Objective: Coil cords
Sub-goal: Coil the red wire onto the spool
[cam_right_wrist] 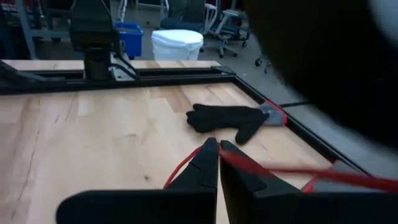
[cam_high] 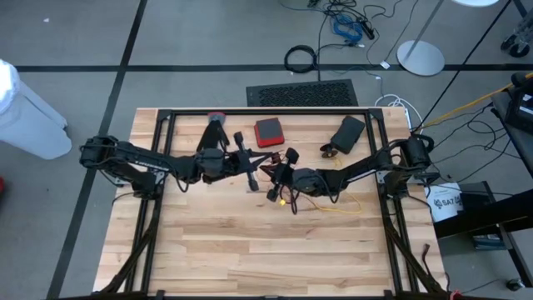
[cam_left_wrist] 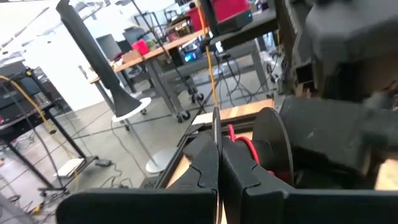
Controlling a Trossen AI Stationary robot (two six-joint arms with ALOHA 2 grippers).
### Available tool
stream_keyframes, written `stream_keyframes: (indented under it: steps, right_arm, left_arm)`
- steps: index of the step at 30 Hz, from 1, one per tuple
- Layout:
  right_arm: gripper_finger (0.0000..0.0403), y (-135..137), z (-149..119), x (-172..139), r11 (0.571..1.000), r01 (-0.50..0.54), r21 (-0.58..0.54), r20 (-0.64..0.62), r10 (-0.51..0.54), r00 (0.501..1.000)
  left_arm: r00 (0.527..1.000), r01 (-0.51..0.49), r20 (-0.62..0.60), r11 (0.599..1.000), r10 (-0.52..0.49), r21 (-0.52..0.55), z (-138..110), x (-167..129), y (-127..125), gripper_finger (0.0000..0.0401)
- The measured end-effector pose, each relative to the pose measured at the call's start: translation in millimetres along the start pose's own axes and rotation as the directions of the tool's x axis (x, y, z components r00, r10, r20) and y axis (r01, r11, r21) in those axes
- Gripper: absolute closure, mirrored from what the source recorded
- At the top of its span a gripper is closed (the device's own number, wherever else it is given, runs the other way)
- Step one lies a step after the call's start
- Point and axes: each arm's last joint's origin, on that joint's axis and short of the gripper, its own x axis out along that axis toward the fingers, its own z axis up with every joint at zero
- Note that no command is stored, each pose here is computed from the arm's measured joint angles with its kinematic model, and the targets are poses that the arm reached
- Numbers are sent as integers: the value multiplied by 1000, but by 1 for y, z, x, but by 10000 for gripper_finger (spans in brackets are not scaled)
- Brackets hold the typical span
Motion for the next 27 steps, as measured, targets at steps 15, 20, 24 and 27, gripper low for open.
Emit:
stream_keyframes:
  steps: [15, 20, 24, 27]
  right_arm:
    - [385, -2, -15, 0, 998, 14, -54, -143, -22, 989]
    - [357, 1, -16, -2, 998, 4, -65, -157, -14, 988]
    - [332, 5, -17, -5, 997, -7, -75, -159, -5, 987]
    - [317, 8, -18, -7, 995, -17, -94, -174, 1, 985]
  left_arm:
    - [998, -50, -28, 999, 50, 20, -3, 2, 1, 401]
    - [993, -99, -52, 994, 102, 53, -6, 3, 7, 401]
    - [990, -117, -76, 991, 122, 69, -9, 5, 10, 401]
    - [988, -114, -97, 990, 122, 80, -10, 4, 12, 401]
